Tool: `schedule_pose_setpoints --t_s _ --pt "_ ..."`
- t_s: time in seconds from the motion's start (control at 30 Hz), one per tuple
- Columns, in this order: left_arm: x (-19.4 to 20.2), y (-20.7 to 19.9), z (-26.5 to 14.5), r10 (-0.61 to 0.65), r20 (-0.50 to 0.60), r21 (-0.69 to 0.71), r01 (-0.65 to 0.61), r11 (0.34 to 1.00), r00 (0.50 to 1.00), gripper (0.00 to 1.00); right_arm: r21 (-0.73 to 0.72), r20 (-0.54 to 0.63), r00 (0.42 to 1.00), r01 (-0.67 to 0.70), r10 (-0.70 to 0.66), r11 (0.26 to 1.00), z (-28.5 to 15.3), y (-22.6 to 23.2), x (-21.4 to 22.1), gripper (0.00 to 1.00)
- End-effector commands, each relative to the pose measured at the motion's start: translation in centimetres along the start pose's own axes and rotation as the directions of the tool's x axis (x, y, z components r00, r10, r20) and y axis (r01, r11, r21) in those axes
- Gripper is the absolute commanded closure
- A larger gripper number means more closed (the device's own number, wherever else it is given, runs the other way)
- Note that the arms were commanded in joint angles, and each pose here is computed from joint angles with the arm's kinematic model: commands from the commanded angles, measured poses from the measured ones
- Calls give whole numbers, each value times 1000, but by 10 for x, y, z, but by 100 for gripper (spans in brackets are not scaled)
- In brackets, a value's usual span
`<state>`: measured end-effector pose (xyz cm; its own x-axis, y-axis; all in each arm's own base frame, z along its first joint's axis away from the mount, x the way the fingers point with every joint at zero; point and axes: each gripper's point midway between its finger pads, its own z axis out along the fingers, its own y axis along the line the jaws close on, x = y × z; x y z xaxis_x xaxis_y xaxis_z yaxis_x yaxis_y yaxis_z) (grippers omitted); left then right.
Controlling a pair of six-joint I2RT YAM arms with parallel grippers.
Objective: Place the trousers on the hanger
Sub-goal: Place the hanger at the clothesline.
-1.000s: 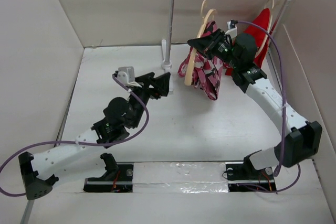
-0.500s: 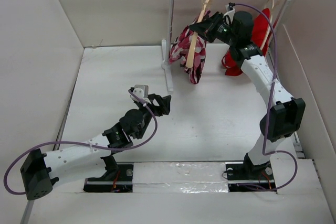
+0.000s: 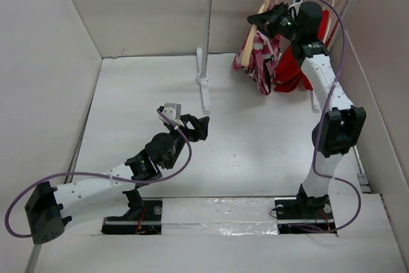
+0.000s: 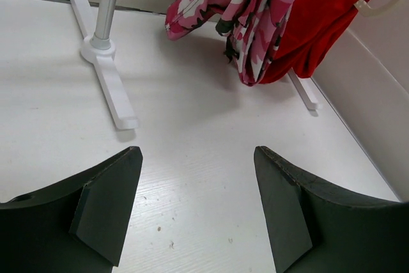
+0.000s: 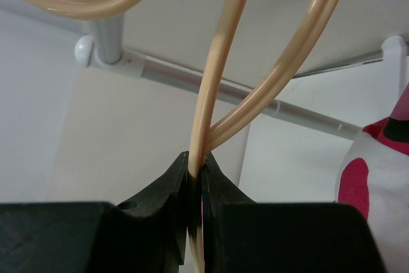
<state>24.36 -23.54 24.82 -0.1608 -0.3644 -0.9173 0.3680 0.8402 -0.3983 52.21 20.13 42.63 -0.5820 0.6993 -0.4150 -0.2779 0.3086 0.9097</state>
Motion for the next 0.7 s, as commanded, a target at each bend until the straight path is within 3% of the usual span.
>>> schedule_pose_setpoints --t_s 0.0,0.23,0.33,0.37,0.4,0.47,0.5,0.53,0.67 --pt "-10 -5 2 -32 39 20 32 999 999 32 -177 107 981 181 -164 967 -19 69 -36 100" --pt "-9 -3 5 -36 32 24 35 999 999 31 -144 71 983 176 -167 974 -20 39 -24 100" --pt "-8 -2 7 -35 24 9 35 999 999 31 -144 78 981 189 -179 971 -26 33 -18 63" --pt "-7 -2 7 -37 23 4 37 999 999 31 -133 78 980 191 -181 973 -30 31 -15 44" --pt "-7 -1 7 -36 23 2 36 999 999 31 -119 77 978 201 -193 972 -33 29 -13 37" --pt "-7 1 7 -36 27 -10 37 999 999 31 -98 115 970 226 -215 969 -46 38 -15 35" --pt "-8 2 7 -39 28 -15 39 999 999 30 -75 122 967 232 -222 970 -52 38 -14 23" --pt "-9 2 6 -40 31 -16 41 999 999 30 -54 137 955 274 -265 960 -58 40 -14 0" --pt "-12 3 4 -52 43 -12 53 999 998 29 57 234 896 376 -378 925 -95 55 -14 0"
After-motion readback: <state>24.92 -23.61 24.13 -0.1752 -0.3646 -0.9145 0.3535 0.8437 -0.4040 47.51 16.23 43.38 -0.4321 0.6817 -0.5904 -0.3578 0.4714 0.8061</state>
